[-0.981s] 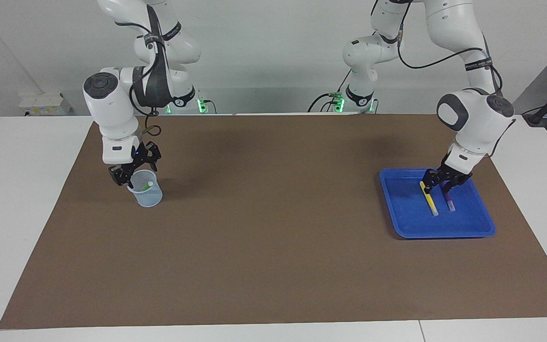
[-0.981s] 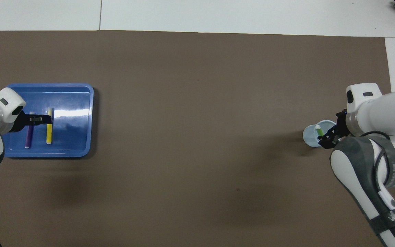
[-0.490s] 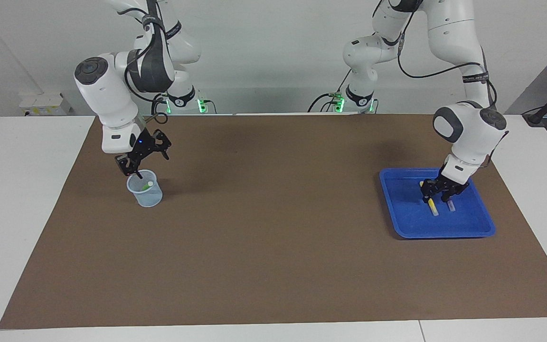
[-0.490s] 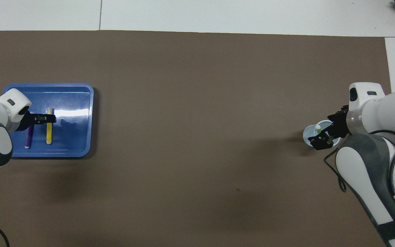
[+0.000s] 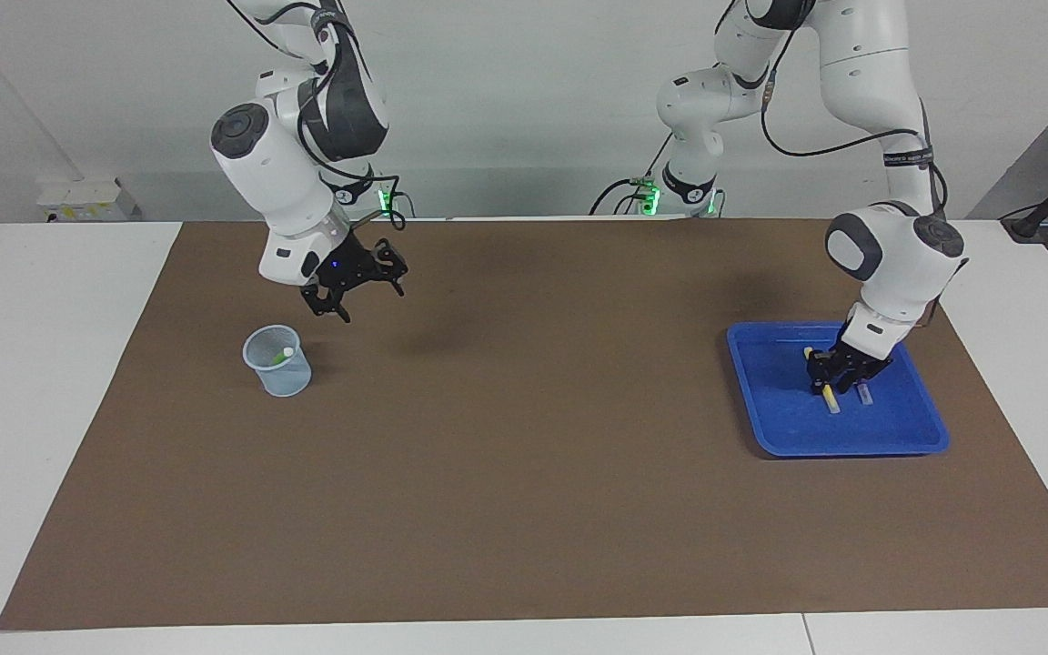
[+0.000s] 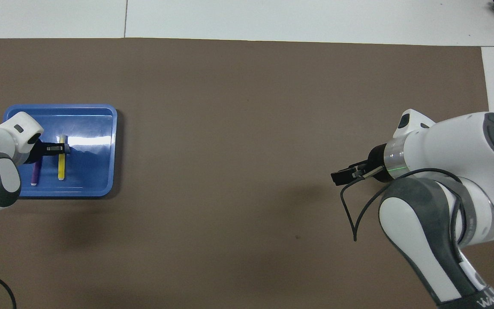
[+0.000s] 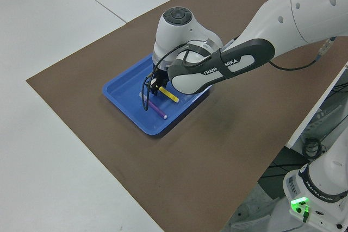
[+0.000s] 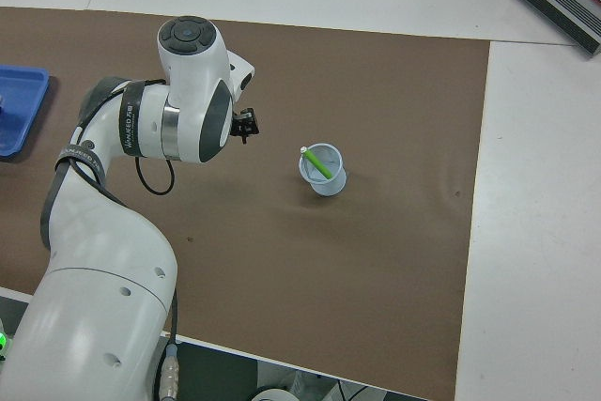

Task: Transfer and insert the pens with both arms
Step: 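Grasp the yellow pen with the left gripper while the right gripper withdraws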

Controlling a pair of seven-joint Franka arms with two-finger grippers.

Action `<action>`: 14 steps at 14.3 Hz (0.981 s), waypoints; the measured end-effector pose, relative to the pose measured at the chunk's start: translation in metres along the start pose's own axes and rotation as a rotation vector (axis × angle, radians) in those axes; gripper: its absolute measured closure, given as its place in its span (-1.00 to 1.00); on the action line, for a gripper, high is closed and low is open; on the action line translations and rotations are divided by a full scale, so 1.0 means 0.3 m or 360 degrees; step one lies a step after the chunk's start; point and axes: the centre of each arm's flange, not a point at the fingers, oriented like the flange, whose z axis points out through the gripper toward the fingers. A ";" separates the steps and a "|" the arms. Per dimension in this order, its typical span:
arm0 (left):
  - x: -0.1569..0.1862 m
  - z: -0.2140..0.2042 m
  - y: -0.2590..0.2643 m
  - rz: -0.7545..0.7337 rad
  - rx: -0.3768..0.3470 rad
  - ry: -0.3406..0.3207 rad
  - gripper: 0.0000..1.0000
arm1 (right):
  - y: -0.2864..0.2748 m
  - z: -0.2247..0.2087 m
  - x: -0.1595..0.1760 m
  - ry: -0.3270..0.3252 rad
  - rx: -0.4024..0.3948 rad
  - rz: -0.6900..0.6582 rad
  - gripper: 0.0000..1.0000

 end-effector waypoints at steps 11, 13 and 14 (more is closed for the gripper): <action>0.050 -0.061 0.031 -0.0143 -0.0042 -0.0122 0.67 | -0.140 0.015 0.010 -0.0008 0.0202 0.0499 -1.00; 0.108 -0.147 0.061 -0.0234 -0.0058 -0.0177 0.67 | -0.145 0.010 0.016 0.0012 0.0234 0.0575 -1.00; 0.129 -0.187 0.077 -0.0282 -0.0061 -0.0193 0.67 | -0.157 0.010 0.018 0.0015 0.0259 0.0630 -1.00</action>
